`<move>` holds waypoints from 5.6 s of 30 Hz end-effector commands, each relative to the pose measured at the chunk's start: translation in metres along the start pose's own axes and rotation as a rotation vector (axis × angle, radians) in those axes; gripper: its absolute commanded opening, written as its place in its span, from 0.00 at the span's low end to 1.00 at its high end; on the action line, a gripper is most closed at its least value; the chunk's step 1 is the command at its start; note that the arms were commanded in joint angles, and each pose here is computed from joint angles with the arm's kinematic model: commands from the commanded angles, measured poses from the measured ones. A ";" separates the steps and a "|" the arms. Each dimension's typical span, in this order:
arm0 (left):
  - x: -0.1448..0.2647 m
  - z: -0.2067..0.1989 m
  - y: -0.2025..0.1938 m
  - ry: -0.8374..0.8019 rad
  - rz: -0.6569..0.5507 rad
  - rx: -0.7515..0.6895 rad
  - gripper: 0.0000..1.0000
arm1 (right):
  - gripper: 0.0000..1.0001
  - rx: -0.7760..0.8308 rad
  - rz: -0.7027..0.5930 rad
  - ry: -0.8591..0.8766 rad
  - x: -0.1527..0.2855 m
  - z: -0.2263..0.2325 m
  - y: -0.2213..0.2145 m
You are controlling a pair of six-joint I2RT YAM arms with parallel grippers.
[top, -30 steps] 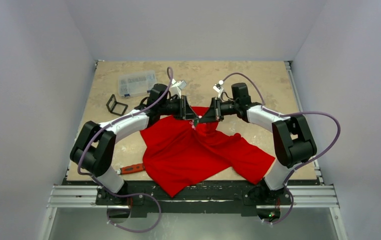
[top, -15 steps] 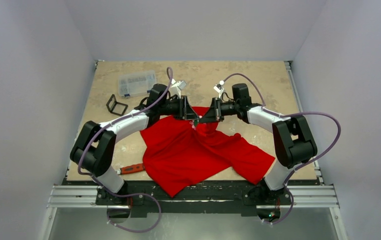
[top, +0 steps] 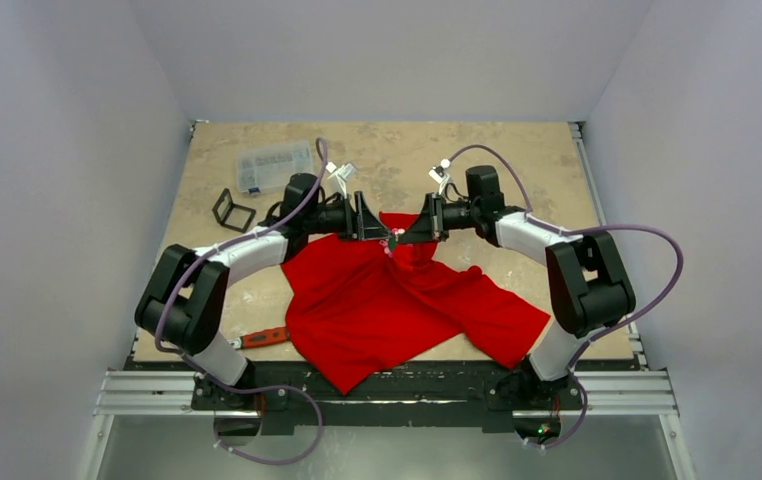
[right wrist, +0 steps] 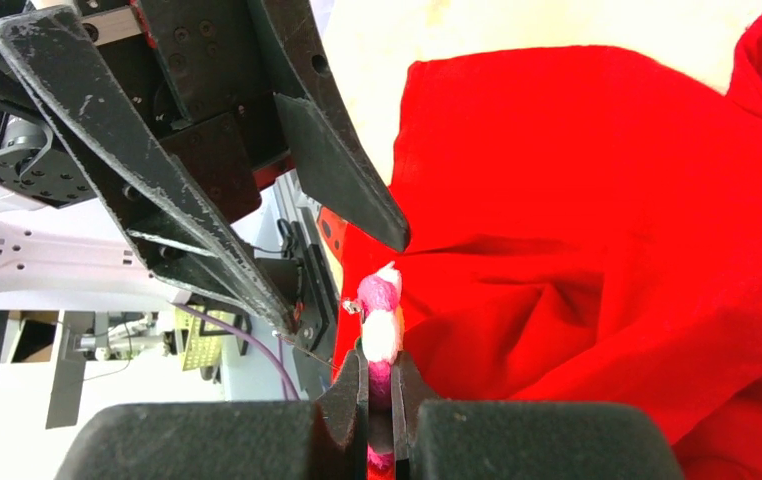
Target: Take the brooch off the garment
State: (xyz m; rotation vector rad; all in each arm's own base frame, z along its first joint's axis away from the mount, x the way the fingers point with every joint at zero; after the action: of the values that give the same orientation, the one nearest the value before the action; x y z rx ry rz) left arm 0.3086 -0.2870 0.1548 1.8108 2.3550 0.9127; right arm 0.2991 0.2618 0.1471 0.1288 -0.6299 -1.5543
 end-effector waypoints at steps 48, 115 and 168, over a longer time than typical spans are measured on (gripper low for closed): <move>-0.022 -0.050 -0.019 -0.135 0.029 -0.240 0.00 | 0.00 0.495 -0.124 -0.287 0.014 -0.037 0.036; 0.043 -0.110 -0.021 -0.161 -0.207 -0.677 1.00 | 0.00 0.156 -0.108 0.118 0.064 0.090 -0.014; 0.001 -0.137 -0.028 -0.255 -0.172 -0.441 0.51 | 0.00 0.365 -0.145 -0.022 0.076 0.099 -0.023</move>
State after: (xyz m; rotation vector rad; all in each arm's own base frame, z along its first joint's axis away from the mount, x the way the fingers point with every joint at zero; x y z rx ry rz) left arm 0.2341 -0.3449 0.2306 1.4959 1.9702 1.0528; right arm 0.2259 0.2183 0.2312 0.3911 -0.8961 -1.5756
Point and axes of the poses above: each gripper's point midway between its finger pads, its own x axis back along the fingers, its own z axis along the line the jaws close on, y = z × x, the point moved 1 cm from there along x, back along the fingers, and after that the axes turned 3 degrees about x, right-handed, at the moved point
